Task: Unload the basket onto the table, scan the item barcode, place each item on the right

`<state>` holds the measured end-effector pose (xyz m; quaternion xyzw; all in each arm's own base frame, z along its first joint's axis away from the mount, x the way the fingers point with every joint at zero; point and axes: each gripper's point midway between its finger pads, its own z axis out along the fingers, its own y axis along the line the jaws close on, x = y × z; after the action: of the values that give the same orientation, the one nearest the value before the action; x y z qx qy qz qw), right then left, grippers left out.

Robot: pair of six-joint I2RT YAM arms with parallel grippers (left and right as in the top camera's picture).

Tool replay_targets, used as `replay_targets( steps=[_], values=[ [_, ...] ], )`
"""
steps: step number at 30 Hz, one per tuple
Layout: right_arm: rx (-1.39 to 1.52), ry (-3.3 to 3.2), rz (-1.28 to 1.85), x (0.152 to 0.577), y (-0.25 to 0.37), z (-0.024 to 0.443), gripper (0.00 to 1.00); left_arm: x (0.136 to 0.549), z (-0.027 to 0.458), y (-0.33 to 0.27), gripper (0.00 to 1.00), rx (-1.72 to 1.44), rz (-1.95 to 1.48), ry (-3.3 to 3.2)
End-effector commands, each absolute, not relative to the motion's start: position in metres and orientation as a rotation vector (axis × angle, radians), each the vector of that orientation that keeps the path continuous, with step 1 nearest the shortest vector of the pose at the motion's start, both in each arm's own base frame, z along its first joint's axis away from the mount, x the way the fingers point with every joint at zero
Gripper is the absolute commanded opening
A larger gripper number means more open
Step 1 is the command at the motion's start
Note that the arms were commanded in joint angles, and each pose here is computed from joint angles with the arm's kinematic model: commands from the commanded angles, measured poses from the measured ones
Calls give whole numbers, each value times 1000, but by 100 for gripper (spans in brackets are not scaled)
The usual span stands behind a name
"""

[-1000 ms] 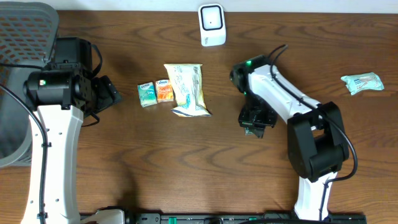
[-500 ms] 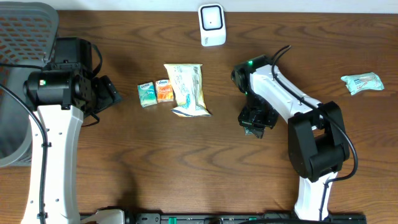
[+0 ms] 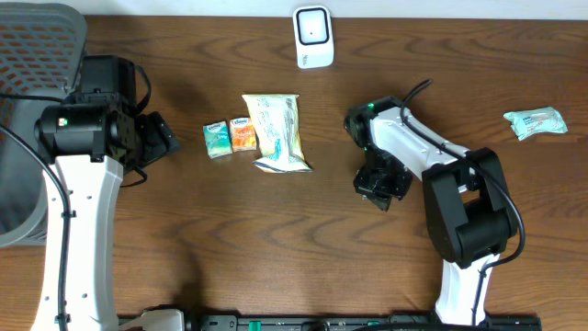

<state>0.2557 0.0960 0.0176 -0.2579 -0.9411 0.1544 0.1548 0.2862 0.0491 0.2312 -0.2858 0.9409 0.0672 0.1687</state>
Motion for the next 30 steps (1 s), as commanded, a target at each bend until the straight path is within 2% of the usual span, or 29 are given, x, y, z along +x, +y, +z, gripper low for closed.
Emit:
replay_targets(
  steps=[1,30],
  values=[
    [-807,-2692,460,259,86,7,1,286,230,52,98,-832,206,2673],
    [-799,-2855,356,291,92,-16,1,286,230,52,98,-832,206,2673]
  ],
)
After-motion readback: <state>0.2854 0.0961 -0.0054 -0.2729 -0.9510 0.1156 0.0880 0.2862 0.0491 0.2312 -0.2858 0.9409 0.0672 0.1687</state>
